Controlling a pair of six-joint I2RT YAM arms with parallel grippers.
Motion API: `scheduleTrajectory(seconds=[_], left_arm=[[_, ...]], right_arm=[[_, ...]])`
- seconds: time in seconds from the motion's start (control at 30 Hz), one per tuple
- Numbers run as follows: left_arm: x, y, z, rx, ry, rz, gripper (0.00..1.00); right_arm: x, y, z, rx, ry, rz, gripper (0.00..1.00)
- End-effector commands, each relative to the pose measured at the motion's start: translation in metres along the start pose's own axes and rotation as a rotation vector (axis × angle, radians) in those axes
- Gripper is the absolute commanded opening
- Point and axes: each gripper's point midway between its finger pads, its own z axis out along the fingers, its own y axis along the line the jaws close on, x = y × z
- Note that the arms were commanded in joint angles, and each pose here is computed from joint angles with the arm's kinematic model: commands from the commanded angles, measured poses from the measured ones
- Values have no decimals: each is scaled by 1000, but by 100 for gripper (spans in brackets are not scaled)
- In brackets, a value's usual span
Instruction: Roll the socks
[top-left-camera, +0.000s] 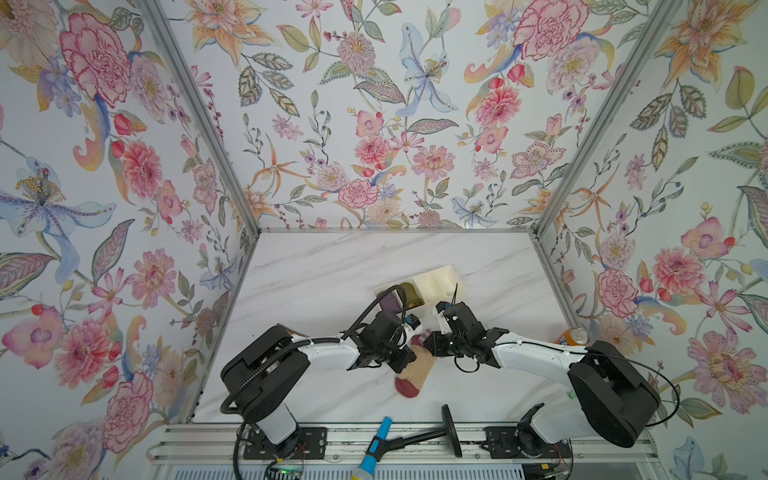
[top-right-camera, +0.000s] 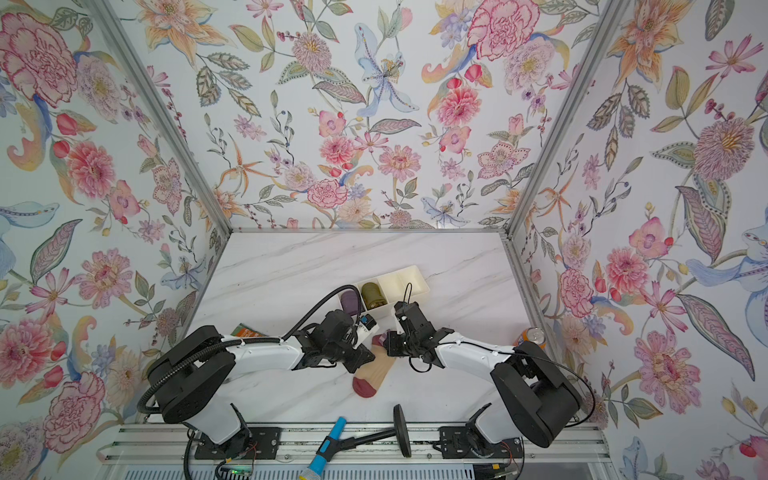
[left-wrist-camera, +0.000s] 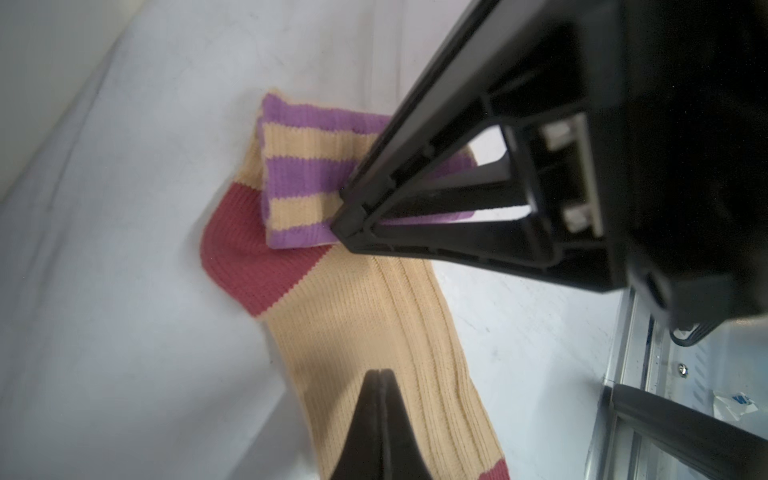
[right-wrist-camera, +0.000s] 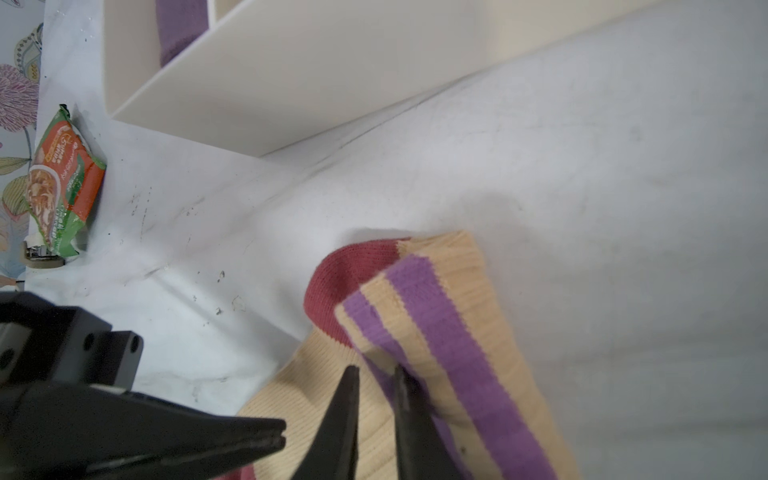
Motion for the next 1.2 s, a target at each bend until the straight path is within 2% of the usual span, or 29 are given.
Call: scheduleTrajectory(seconds=[0.0, 0.27, 0.77, 1.17], left_arm=[[3, -6, 5, 4, 11, 14, 0], [18, -11, 16, 29, 64, 9, 0], [70, 1, 31, 17, 217, -35, 0], [82, 1, 31, 26, 251, -37, 0]], right_arm=[[-2, -8, 6, 21, -14, 33, 19], [-10, -18, 14, 47, -44, 79, 19], [-29, -32, 19, 59, -112, 177, 17], [-33, -38, 32, 61, -134, 239, 17]])
